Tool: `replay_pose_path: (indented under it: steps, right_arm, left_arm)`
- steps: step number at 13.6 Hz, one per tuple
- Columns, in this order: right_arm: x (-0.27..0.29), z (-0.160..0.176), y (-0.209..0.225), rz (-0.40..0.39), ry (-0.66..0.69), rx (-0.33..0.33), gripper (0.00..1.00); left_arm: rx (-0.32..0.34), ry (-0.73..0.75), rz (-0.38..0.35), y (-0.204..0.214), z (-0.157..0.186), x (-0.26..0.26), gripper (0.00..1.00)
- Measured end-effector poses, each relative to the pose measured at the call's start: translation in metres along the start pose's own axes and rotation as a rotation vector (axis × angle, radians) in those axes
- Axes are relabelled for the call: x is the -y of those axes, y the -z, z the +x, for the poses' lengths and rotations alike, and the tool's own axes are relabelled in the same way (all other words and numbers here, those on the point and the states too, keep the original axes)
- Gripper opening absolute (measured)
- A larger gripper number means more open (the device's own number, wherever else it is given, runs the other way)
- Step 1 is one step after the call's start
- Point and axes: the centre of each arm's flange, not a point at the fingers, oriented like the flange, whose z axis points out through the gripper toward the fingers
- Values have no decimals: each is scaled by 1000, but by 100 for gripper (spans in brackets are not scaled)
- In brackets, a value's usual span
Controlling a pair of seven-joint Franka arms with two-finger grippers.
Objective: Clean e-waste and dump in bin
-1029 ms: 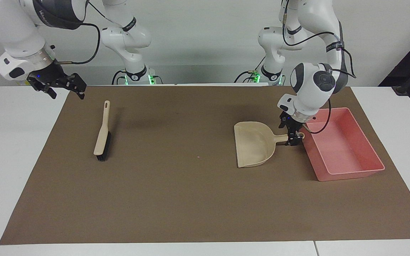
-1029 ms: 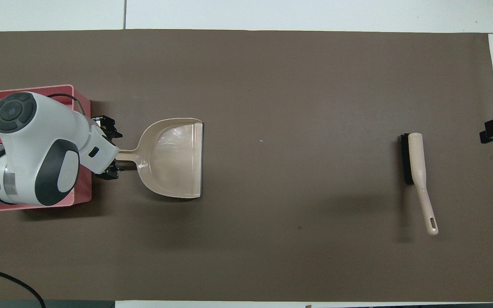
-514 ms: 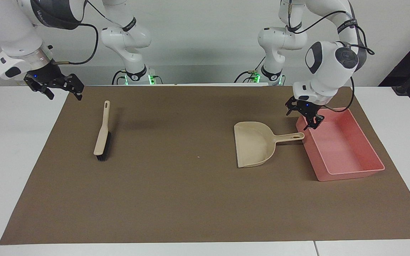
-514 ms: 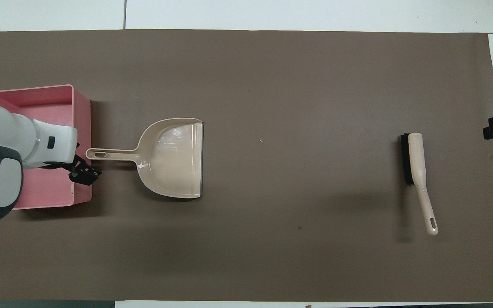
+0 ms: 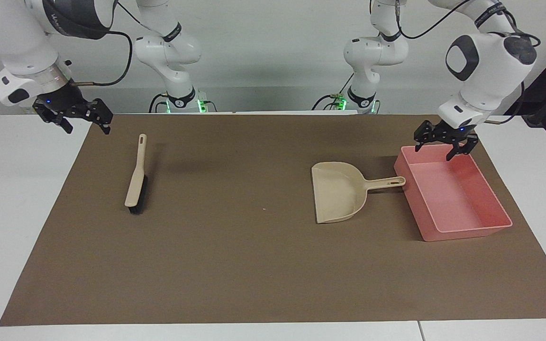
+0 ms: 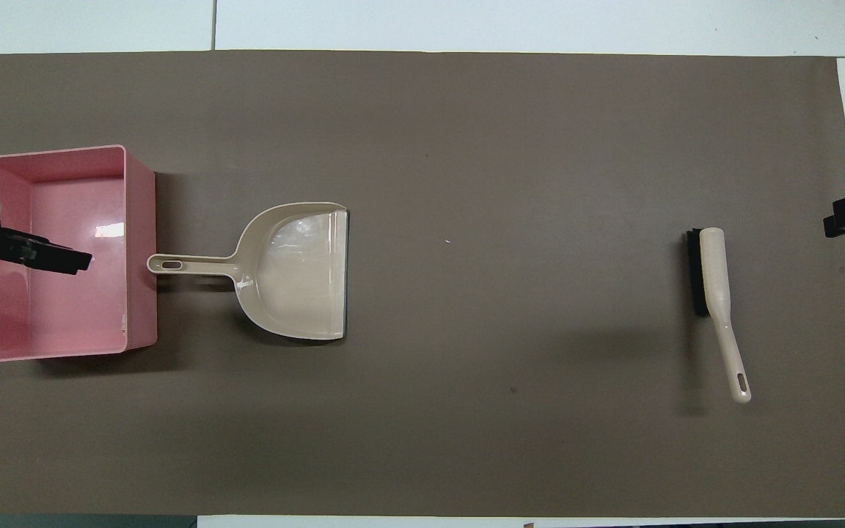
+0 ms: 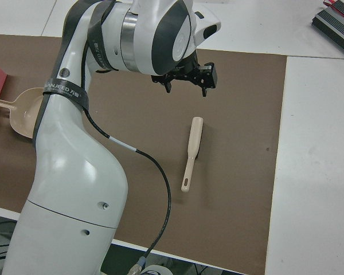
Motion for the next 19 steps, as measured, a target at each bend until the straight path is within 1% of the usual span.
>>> replay_pose_path:
  steps: [2,4,7,10,11,15,17,19]
  right_arm:
    - [0,0,0,0,0,0,100]
    - [0,0,0,0,0,0,100]
    - [0,0,0,0,0,0,100]
    - [-1,0,0,0,-1,0,100]
    - [-1,0,0,0,-1,0,100]
    - [-1,0,0,0,-1,0,100]
    - [-1,0,0,0,-1,0,100]
    - [-1,0,0,0,-1,0,100]
  left_arm:
    - [-11,95,4,40,6,3,99]
    - [-18,193,6,67,9,0,99]
    - [18,274,-3,89,5,-5,99]
    - [69,316,-14,90,-1,-8,99]
    - [77,332,-15,88,-2,-8,99]
    - [86,364,-13,86,-3,-8,99]
    - [92,362,15,86,-3,-7,99]
    - [94,361,27,86,-3,-6,99]
